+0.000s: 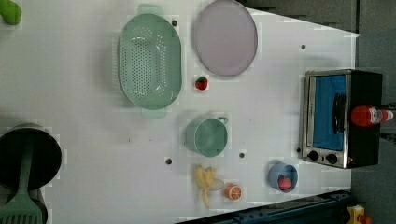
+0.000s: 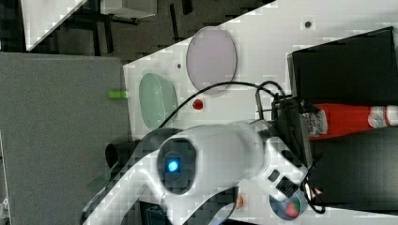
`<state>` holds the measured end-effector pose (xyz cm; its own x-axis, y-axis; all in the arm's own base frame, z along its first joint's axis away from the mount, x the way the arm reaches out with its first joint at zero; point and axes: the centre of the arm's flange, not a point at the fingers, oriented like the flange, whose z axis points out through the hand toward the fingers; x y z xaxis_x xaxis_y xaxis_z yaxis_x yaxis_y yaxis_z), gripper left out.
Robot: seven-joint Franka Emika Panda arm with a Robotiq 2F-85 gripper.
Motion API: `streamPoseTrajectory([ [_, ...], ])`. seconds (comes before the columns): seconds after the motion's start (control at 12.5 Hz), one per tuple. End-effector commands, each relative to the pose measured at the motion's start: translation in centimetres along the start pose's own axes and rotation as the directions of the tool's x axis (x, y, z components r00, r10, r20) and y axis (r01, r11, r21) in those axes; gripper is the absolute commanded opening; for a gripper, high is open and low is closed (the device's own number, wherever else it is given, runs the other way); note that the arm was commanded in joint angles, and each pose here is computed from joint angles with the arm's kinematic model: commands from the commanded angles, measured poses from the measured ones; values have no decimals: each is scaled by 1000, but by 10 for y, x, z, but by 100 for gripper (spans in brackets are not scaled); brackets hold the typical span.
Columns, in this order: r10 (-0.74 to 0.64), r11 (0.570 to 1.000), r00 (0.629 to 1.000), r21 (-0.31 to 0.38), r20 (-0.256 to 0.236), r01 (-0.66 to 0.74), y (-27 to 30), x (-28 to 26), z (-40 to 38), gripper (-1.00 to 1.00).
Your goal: Pick Ketchup from oven and place it on table.
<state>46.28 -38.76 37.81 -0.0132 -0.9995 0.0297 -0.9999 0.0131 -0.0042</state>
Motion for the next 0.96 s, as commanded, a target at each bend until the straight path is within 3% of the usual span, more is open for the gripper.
streamPoseTrajectory([
  [0.08,54,998,998,12,-16,-54,-7,1,-2,100],
  [0.48,85,996,996,9,15,-85,-11,-2,13,100],
  [0.56,87,996,996,-1,16,-87,-10,-2,18,93],
  [0.72,82,997,996,-5,18,-82,-12,-4,21,43],
  [0.8,85,996,996,-4,16,-85,-11,-2,20,29],
  [0.96,78,997,997,11,8,-78,-16,-2,10,29],
])
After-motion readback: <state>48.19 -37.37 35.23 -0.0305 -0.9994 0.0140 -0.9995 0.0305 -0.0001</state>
